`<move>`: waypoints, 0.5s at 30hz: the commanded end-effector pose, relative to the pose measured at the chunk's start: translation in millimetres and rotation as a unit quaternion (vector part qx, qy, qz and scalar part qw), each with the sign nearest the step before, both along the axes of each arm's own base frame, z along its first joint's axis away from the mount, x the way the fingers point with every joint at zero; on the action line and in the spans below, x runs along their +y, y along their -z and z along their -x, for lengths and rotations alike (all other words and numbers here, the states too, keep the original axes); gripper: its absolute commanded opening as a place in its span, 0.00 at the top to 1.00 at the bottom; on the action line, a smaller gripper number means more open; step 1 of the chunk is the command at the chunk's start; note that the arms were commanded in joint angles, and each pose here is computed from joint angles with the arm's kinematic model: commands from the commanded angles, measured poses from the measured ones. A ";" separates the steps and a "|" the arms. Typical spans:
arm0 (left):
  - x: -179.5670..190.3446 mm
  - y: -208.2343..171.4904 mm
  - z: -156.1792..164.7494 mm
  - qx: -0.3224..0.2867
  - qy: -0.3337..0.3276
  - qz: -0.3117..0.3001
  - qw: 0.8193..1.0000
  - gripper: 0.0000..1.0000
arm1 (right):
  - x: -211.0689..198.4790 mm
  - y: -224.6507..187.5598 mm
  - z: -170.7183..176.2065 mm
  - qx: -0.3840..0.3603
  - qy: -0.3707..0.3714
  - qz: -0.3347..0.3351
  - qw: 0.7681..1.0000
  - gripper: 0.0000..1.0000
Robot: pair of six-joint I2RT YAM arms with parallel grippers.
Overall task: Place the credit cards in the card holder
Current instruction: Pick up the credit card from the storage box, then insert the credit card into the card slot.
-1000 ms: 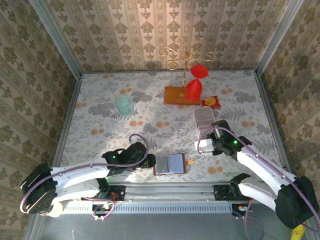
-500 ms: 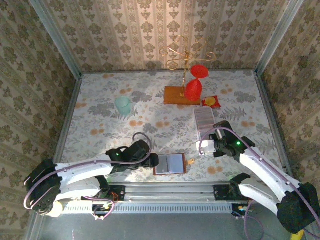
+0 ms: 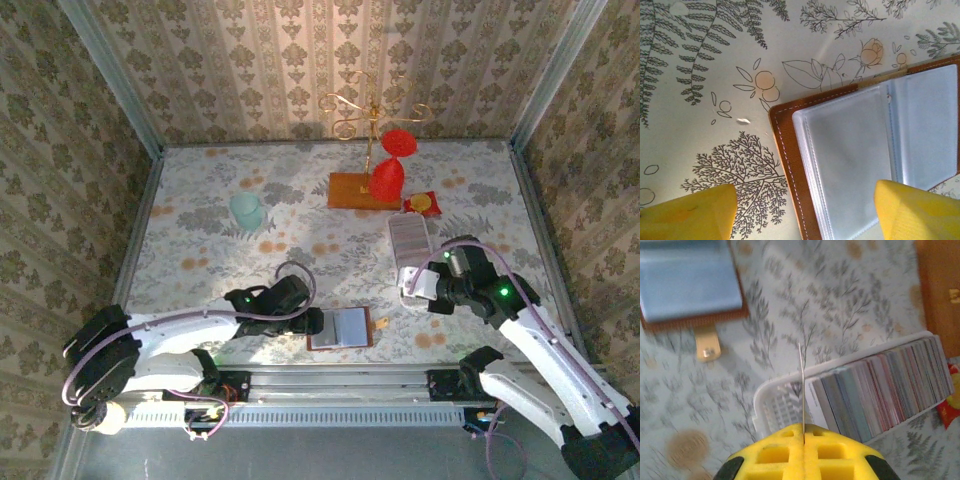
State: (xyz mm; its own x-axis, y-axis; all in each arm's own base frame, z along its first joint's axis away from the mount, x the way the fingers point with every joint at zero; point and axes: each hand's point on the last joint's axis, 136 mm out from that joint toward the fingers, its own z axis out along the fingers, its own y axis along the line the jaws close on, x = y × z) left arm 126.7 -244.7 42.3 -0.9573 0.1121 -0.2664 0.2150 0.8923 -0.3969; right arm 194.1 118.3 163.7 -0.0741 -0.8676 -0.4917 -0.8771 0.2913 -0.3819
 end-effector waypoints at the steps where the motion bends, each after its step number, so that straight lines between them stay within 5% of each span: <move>1: 0.7 1.9 5.0 0.008 0.021 -0.027 0.999 0.27 | 19.4 -27.3 4.2 0.080 0.123 -0.152 0.977 1.00; 6: -1.5 3.5 9.1 0.016 0.037 -0.048 0.998 0.26 | 25.1 -43.3 -12.3 0.188 0.336 -0.308 0.870 1.00; 11: -0.7 3.5 11.0 0.020 0.037 -0.056 0.998 0.26 | 29.1 -43.7 -1.1 0.283 0.423 -0.344 0.790 1.00; 15: -6.2 3.0 11.0 0.026 0.030 -0.042 0.998 0.26 | 49.5 -20.8 0.0 0.384 0.477 -0.423 0.668 1.00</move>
State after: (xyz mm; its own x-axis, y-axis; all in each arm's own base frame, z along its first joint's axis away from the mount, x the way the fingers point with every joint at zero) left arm 117.9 -248.1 37.2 -0.9587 0.1838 -0.2172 0.2492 0.9108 -0.3292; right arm 202.3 150.1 195.3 -0.8405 0.0691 -0.5375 -0.2563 0.8233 0.5065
